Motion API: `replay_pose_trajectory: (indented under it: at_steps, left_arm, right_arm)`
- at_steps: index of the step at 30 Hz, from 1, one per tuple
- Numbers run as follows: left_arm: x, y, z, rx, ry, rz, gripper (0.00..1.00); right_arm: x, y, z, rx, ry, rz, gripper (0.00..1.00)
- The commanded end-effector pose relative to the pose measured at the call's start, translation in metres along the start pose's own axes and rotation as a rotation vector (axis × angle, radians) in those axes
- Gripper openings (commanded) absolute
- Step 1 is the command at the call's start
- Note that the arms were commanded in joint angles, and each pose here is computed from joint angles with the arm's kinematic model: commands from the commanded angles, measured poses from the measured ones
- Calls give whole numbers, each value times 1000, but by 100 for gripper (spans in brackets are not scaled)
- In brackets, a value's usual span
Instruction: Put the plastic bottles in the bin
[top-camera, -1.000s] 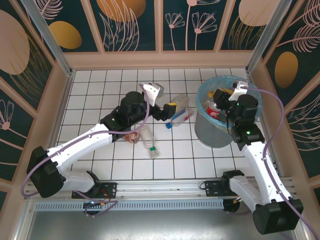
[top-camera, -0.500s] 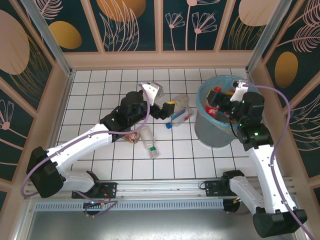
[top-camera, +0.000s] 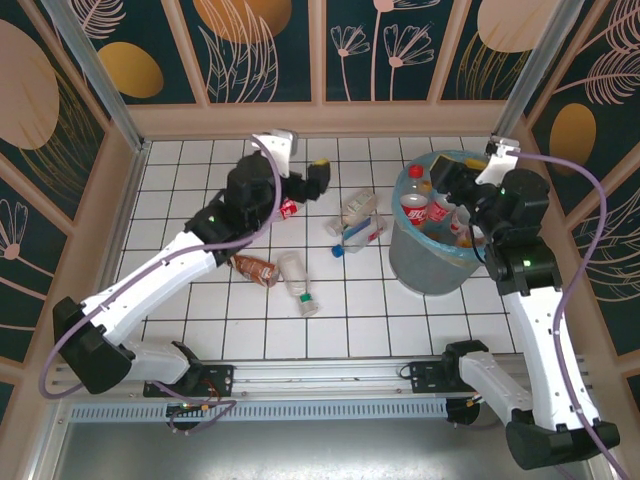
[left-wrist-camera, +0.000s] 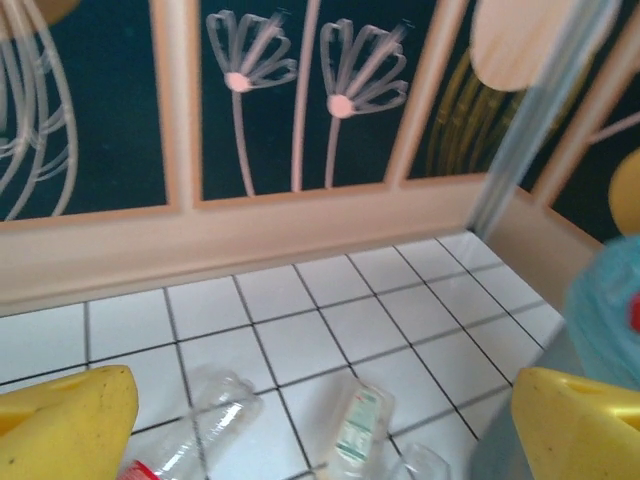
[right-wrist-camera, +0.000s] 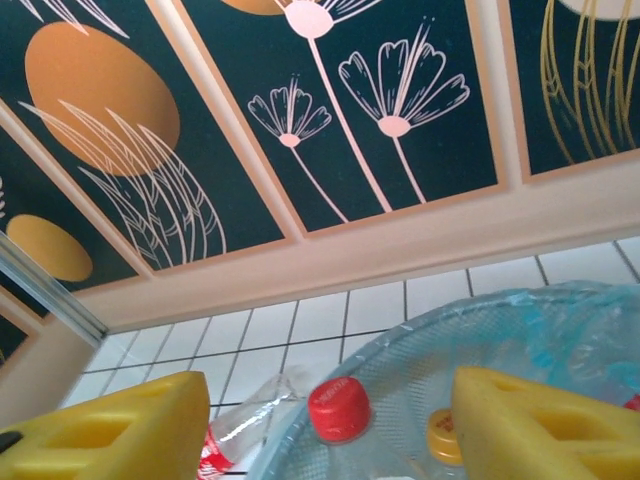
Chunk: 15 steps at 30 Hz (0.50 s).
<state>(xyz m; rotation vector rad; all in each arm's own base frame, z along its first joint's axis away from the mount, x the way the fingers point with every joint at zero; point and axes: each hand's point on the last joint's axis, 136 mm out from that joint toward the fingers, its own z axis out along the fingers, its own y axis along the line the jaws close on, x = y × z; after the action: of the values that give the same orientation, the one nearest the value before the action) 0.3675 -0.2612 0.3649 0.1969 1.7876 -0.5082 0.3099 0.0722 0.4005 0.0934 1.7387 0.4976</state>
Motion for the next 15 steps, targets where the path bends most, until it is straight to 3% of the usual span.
replay_pose_trajectory:
  at_steps: [1,6,10,15]
  left_arm:
    - [12,28,15,-32,75,-136,95]
    - [17,70,26,-75,109,-264,94]
    - [47,125,43,-138,194,-357,92]
    - [101,158,68,-191,352,5,97]
  right_arm:
    - [-12,24,9,-93,-27,20,62]
    - [9,68,30,-151,20,-52,61]
    - [41,119,48,-225,90,-137,61]
    - [87,167,66,-352,193,-183,62]
